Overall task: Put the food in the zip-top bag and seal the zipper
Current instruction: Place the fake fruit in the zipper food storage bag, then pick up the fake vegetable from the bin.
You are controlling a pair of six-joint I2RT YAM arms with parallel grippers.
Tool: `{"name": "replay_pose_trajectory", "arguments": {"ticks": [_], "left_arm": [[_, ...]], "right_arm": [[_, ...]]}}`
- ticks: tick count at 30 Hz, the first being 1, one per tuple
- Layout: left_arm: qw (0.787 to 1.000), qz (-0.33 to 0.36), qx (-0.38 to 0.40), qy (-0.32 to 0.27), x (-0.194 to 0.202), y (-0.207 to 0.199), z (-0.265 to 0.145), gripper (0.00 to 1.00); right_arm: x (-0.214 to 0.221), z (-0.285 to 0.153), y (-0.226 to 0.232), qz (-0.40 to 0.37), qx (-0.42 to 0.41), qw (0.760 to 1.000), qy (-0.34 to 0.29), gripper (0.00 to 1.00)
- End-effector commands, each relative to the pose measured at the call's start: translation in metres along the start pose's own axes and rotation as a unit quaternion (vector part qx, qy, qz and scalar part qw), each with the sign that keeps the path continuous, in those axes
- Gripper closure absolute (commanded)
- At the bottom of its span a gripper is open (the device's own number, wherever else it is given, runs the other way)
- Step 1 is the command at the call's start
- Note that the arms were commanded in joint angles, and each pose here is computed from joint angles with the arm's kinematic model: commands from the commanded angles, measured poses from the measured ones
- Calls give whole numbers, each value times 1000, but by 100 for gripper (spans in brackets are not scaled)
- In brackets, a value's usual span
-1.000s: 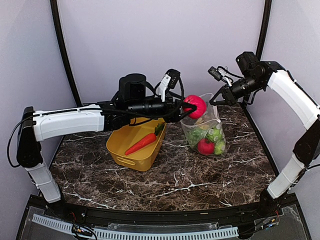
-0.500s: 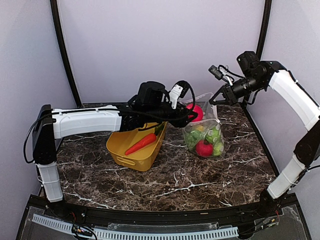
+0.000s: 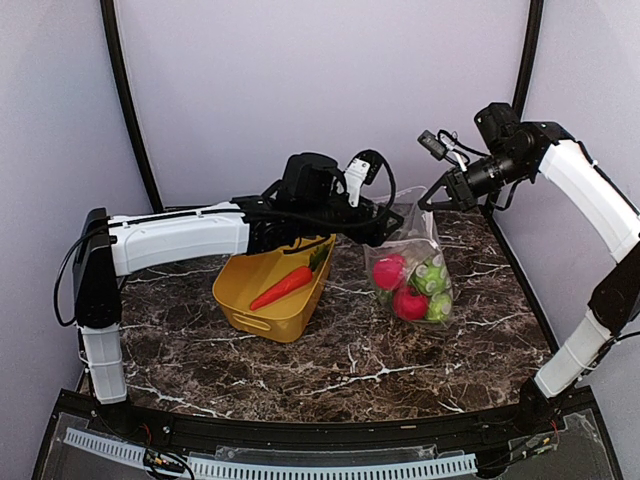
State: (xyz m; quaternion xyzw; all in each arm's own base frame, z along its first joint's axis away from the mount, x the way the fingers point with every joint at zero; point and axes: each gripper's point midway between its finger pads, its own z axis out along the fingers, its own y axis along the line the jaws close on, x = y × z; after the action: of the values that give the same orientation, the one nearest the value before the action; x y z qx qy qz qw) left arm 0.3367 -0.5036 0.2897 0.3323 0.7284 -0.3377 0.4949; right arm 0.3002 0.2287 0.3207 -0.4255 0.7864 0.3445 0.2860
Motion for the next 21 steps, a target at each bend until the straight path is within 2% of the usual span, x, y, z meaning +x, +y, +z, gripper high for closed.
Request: {"name": "replay_pose_trajectory", "arguments": {"ticks": [1, 6, 10, 17, 21], "left_arm": [[999, 14, 35, -17, -28, -22, -22, 15], [996, 43, 57, -48, -53, -35, -54, 17], [995, 70, 30, -57, -61, -28, -79, 17], [992, 120, -36, -14, -49, -7, -114, 16], [986, 131, -105, 12, -36, 19, -133, 13]], "right_arm": [[-10, -8, 12, -26, -3, 999, -22, 100], [-8, -5, 8, -24, 2, 1000, -17, 100], [-7, -5, 5, -24, 7, 1000, -15, 100], [-5, -6, 4, -26, 14, 999, -12, 100], [-3, -7, 5, -29, 17, 999, -11, 100]]}}
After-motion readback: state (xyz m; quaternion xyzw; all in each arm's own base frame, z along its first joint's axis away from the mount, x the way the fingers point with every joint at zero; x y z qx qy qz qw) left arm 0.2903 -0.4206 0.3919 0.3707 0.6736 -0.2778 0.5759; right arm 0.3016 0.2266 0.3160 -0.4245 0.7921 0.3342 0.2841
